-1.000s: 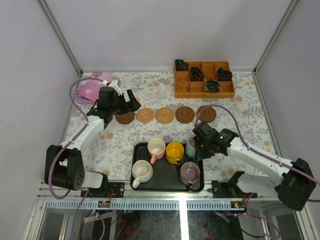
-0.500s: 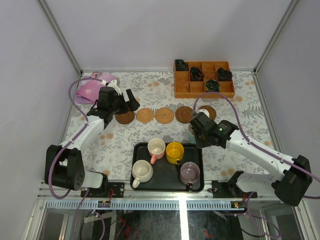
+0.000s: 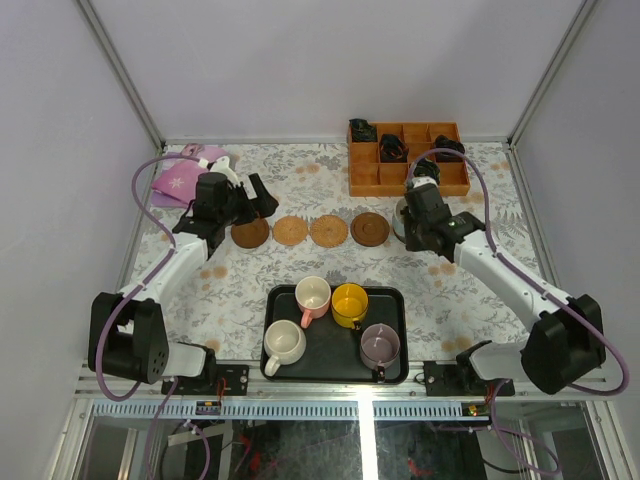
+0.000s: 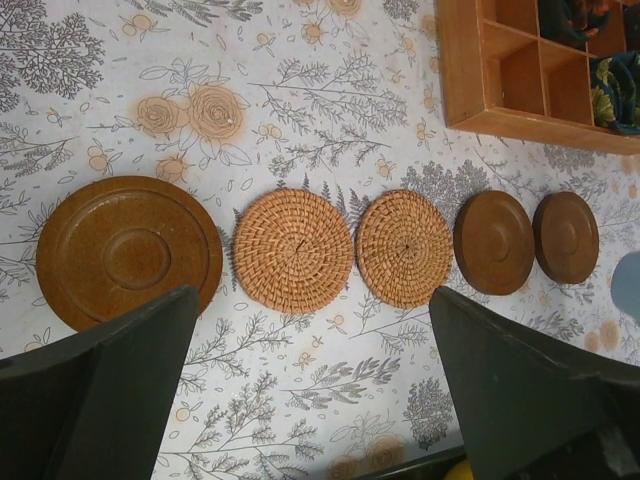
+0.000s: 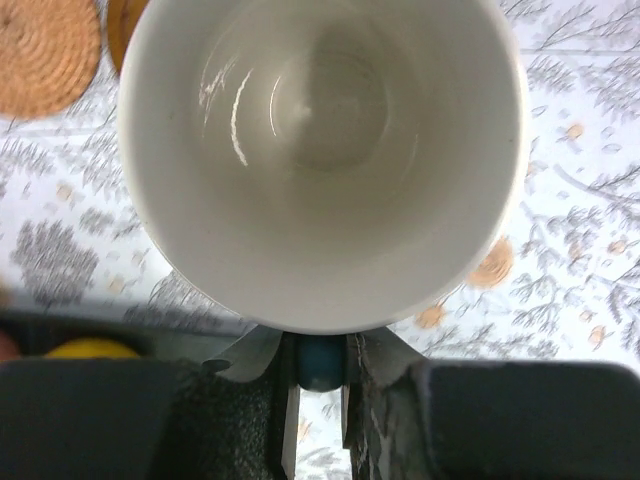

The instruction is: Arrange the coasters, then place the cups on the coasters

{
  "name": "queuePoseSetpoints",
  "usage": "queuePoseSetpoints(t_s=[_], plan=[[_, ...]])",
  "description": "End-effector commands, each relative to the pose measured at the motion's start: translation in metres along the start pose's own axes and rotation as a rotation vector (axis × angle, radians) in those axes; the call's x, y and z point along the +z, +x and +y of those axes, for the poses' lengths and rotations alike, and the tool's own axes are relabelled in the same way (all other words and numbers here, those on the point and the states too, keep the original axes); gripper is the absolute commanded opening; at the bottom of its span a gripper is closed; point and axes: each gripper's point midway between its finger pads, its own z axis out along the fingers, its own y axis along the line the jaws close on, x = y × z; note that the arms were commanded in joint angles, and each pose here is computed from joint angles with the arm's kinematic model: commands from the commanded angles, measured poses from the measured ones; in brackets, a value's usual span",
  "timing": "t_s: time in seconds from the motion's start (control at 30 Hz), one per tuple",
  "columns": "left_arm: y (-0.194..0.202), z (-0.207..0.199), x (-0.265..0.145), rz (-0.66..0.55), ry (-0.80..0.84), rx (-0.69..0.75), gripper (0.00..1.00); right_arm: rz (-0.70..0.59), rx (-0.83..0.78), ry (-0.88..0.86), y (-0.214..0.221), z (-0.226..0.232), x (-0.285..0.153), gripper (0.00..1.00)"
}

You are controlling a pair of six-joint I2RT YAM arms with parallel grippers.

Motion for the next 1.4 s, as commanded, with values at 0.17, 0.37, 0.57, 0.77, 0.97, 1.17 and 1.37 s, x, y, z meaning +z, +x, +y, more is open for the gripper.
queuePoseSetpoints(t_s=[0.17,0.37,0.57,0.77,0.97,1.17,1.37], plan=[[-0.022,-0.007,0.002,-0.098,0.016,-0.023,1.0,-0.196,0.044,-0.011,-0.078,-0.038,0.031,0.0],[-0.023,-0.005,0.002,-0.103,0.004,-0.023,1.0,-0.146,0.053,-0.002,-0.077,-0.045,0.046,0.0],[-0.021,-0.006,0.007,-0.087,0.009,-0.031,1.0,-0.111,0.069,0.001,-0.074,-0.049,0.058,0.0],[-0.021,-0.006,0.009,-0.076,0.013,-0.028,1.0,-0.082,0.08,0.016,-0.07,-0.054,0.065,0.0],[-0.021,-0.006,0.011,-0.073,0.01,-0.021,1.0,-0.07,0.089,0.014,-0.069,-0.053,0.071,0.0],[-0.02,-0.005,0.012,-0.07,0.006,-0.022,1.0,-0.047,0.088,0.012,-0.062,-0.052,0.076,0.0],[-0.019,-0.004,0.013,-0.065,0.002,-0.02,1.0,-0.018,0.09,0.012,-0.055,-0.053,0.079,0.0]])
